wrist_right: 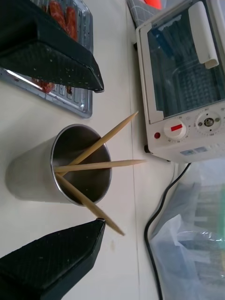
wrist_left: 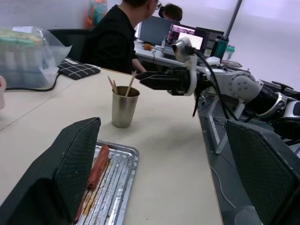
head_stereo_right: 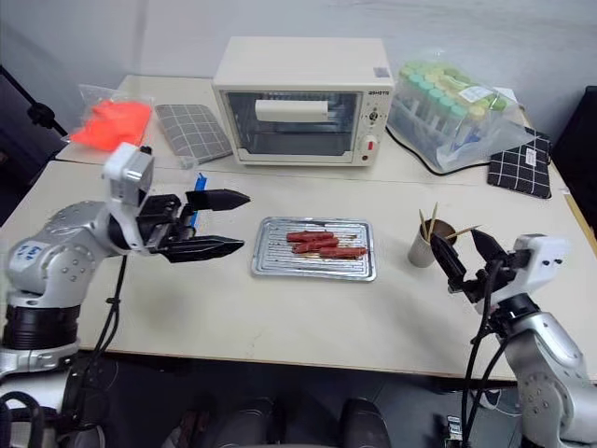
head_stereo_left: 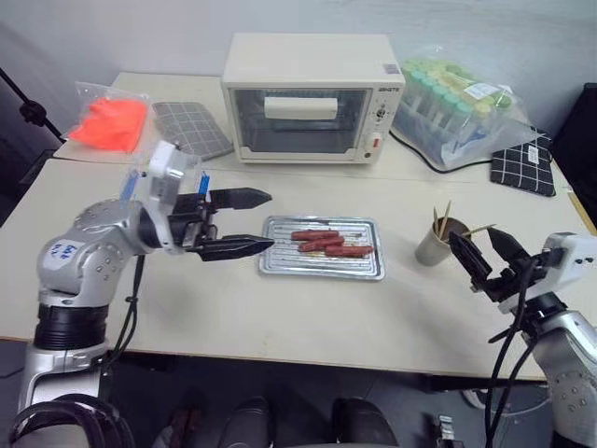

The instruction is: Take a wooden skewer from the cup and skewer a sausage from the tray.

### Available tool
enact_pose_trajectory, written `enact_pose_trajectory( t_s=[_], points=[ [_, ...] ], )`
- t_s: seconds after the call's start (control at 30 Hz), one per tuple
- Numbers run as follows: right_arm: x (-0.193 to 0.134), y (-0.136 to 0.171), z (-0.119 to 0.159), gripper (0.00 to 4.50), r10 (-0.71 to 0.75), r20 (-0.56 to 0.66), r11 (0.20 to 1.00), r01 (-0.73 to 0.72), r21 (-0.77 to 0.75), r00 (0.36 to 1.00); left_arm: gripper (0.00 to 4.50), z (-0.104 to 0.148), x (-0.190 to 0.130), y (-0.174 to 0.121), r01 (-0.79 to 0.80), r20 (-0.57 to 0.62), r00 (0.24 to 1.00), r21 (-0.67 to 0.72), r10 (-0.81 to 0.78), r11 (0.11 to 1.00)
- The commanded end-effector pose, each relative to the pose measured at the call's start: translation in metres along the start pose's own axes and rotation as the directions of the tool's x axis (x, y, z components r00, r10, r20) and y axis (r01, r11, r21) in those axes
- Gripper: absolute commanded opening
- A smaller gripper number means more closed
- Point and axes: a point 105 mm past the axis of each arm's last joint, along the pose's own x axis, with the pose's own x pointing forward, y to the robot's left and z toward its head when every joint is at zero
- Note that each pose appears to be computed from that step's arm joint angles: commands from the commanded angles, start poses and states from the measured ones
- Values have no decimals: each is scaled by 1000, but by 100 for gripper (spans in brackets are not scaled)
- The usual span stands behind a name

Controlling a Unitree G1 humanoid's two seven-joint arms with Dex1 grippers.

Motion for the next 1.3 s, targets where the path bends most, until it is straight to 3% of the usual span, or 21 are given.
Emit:
enact_pose_trajectory(
  t_s=[0.03,0.07,0.63,0.73,0.97,1.3],
  points=[
    [1,-2,6,322,-3,38,1000,4,-24,999,450,5,1,-1,-1,-10,1000,40,2,999],
    [0,-2,5,297,-4,36,1000,5,-26,999,450,4,1,-1,-4,-13,1000,42,5,999],
    [20,-12,15,297,5,78,1000,-5,-9,997,450,6,10,-1,-26,-13,1000,56,27,998],
    [21,-12,16,244,13,85,1000,-13,-1,996,450,7,10,-1,-33,-6,999,57,34,998],
    [24,-6,22,6,36,110,999,-36,0,993,450,8,12,1,-45,2,999,62,45,997],
    [22,0,35,2,46,118,999,-42,-30,992,450,5,15,4,-46,13,999,55,46,997]
  ],
)
